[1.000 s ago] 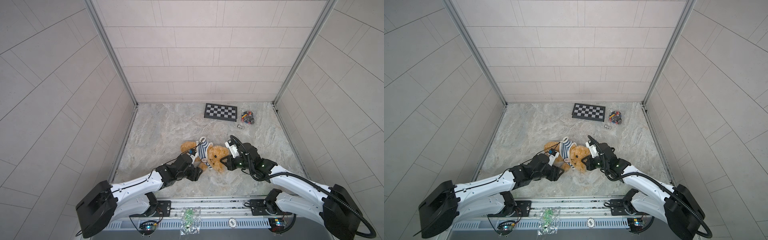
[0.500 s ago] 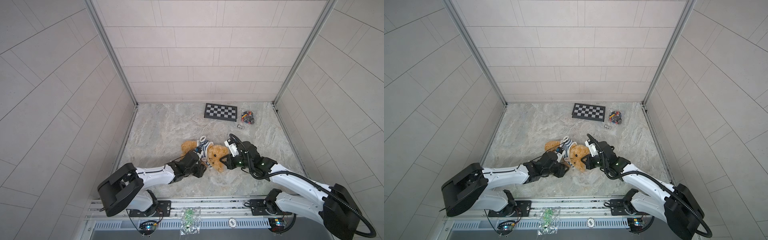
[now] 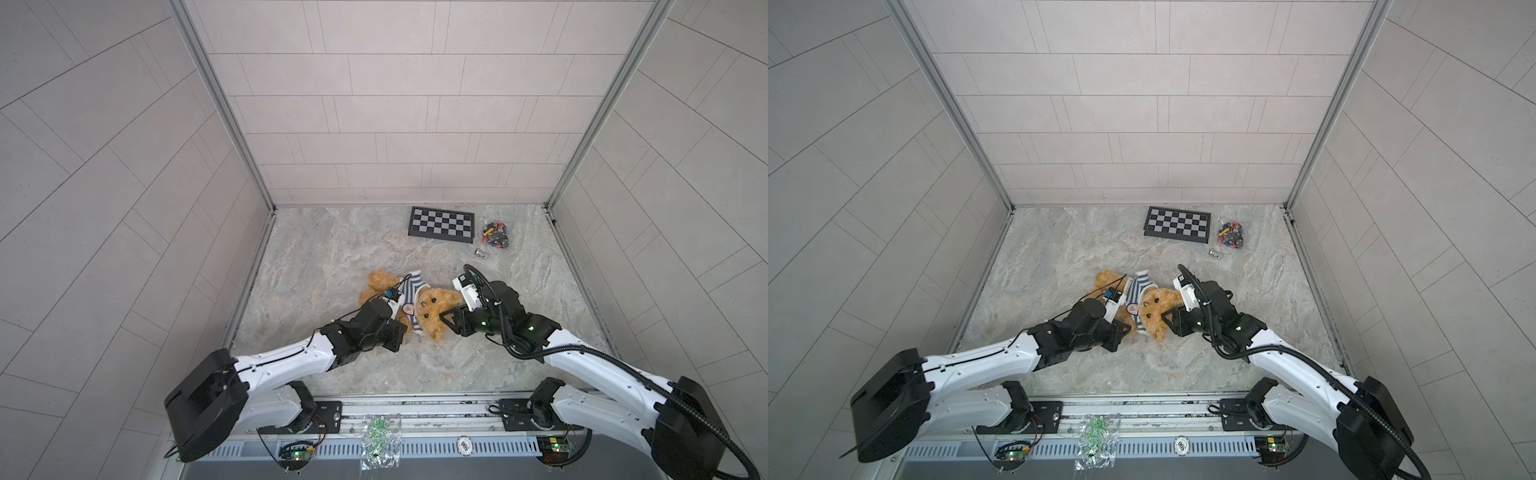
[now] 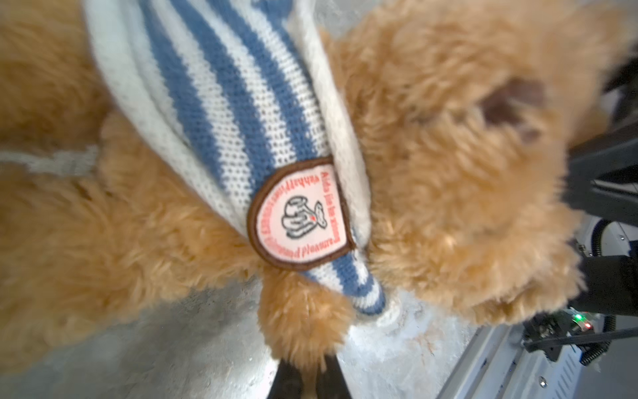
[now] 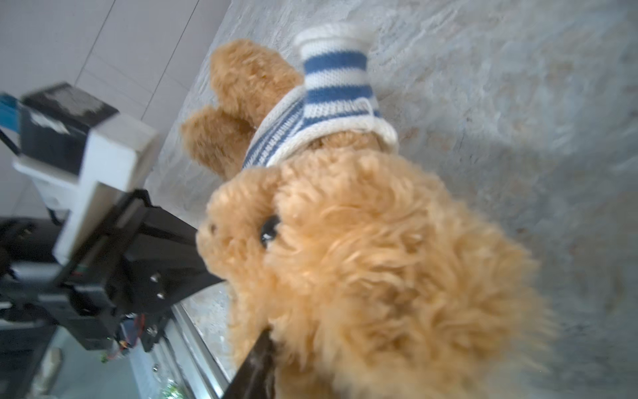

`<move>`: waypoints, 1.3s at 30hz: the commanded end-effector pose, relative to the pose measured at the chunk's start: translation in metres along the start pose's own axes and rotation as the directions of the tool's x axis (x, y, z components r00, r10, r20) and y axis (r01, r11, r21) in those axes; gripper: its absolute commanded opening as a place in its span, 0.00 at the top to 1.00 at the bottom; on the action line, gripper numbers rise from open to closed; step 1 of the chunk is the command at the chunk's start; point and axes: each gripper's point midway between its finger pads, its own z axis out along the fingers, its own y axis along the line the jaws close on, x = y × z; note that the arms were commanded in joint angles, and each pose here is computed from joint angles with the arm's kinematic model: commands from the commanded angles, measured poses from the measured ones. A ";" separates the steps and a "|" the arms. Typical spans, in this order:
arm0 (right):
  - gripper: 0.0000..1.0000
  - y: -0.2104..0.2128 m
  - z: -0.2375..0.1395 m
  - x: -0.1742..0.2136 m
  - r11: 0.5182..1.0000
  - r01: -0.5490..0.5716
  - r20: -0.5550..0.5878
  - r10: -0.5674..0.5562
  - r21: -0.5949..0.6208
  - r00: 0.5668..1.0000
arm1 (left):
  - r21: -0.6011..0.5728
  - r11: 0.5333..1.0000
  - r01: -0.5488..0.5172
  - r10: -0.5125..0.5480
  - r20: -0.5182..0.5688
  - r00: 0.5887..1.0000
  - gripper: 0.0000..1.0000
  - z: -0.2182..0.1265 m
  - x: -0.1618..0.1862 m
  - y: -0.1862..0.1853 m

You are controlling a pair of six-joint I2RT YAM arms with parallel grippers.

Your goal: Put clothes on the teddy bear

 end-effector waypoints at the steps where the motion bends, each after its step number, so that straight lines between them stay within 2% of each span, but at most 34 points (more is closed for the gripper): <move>1: 0.49 0.011 -0.023 -0.022 0.994 0.104 0.047 -0.105 0.026 0.993 | 0.013 0.998 -0.054 0.053 0.057 0.997 1.00 -0.026 -0.031 -0.017; 6: 0.32 0.019 -0.050 -0.028 0.976 0.209 0.075 -0.212 0.057 0.974 | 0.042 0.997 -0.067 0.065 0.040 0.997 1.00 -0.043 -0.048 -0.030; 17: 0.24 0.011 -0.077 -0.028 0.946 0.283 0.091 -0.299 0.157 0.950 | 0.132 0.991 -0.032 0.029 0.028 0.999 1.00 -0.058 -0.062 -0.040; 21: 0.21 0.018 -0.080 -0.031 0.935 0.321 0.107 -0.338 0.150 0.935 | 0.146 0.989 -0.031 0.028 0.023 0.999 1.00 -0.063 -0.061 -0.040; 30: 0.20 0.045 -0.061 -0.047 0.904 0.415 0.118 -0.425 0.102 0.898 | 0.187 0.981 -0.052 0.053 0.000 0.999 1.00 -0.063 -0.055 -0.046; 39: 0.19 0.054 -0.024 -0.072 0.882 0.461 0.114 -0.470 0.094 0.875 | 0.233 0.971 -0.051 0.060 -0.031 0.998 1.00 -0.059 -0.042 -0.050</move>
